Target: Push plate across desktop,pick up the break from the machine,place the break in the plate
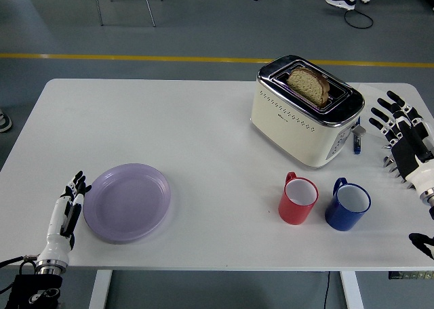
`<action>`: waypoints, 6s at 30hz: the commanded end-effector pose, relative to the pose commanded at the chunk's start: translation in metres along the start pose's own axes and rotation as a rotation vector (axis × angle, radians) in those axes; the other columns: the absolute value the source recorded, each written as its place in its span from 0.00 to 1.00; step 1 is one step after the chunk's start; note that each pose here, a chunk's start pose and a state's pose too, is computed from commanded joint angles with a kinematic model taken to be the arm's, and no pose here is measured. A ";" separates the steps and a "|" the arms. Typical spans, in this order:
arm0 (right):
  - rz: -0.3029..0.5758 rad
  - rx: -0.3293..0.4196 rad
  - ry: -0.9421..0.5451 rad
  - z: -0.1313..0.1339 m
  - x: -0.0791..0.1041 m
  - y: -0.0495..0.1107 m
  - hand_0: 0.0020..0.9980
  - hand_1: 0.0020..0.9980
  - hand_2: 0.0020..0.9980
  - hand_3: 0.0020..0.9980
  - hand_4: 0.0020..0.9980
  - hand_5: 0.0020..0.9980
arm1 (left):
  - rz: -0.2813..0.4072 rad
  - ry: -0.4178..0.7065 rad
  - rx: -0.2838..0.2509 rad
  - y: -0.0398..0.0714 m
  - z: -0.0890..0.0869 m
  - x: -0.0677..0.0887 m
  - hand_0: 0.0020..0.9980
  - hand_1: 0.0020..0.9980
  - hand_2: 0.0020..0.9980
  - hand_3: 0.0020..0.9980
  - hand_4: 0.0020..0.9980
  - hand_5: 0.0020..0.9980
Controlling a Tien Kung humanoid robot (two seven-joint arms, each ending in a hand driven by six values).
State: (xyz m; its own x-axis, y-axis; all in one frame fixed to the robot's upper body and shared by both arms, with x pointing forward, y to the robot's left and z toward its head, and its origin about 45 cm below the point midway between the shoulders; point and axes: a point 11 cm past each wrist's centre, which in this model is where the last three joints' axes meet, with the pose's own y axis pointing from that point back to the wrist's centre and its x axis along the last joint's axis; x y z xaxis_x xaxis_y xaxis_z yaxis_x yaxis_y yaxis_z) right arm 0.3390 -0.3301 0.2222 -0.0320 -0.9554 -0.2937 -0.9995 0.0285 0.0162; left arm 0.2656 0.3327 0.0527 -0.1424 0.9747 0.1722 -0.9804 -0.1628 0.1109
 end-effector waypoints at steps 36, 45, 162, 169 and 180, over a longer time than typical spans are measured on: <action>-0.008 0.002 -0.003 0.000 -0.004 -0.001 0.84 0.78 0.81 0.83 0.51 0.43 | -0.118 0.124 0.016 0.013 0.003 -0.043 0.69 0.75 0.91 0.90 0.55 1.00; -0.006 0.005 -0.004 -0.001 -0.004 -0.002 0.84 0.78 0.81 0.83 0.51 0.43 | -0.140 0.146 0.017 0.014 0.005 -0.051 0.68 0.74 0.90 0.89 0.55 1.00; -0.280 0.033 1.415 -0.074 -0.130 -0.155 0.95 0.87 0.94 0.93 0.77 0.39 | 0.121 0.150 -0.206 -0.014 0.102 0.006 0.77 0.82 0.89 0.87 0.52 0.94; -0.294 -0.008 1.443 -0.068 -0.156 -0.172 0.96 0.87 0.91 0.92 0.79 0.38 | 0.120 0.164 -0.224 -0.019 0.110 0.003 0.77 0.81 0.89 0.87 0.52 0.93; -0.281 -0.139 1.532 -0.049 -0.161 -0.189 0.91 0.82 0.81 0.87 0.80 0.39 | 0.124 0.167 -0.222 -0.021 0.110 0.004 0.76 0.81 0.89 0.87 0.51 0.92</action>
State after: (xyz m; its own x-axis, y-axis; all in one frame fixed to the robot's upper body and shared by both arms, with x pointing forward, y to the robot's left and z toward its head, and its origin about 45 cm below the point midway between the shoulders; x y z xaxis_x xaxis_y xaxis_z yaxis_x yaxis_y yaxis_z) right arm 0.5339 -0.1956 0.3129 0.2726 -0.3048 0.9126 -0.9606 -0.1395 0.2403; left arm 0.3001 0.3234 0.1586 -0.2651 0.9642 0.0058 -0.9574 -0.2625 -0.1203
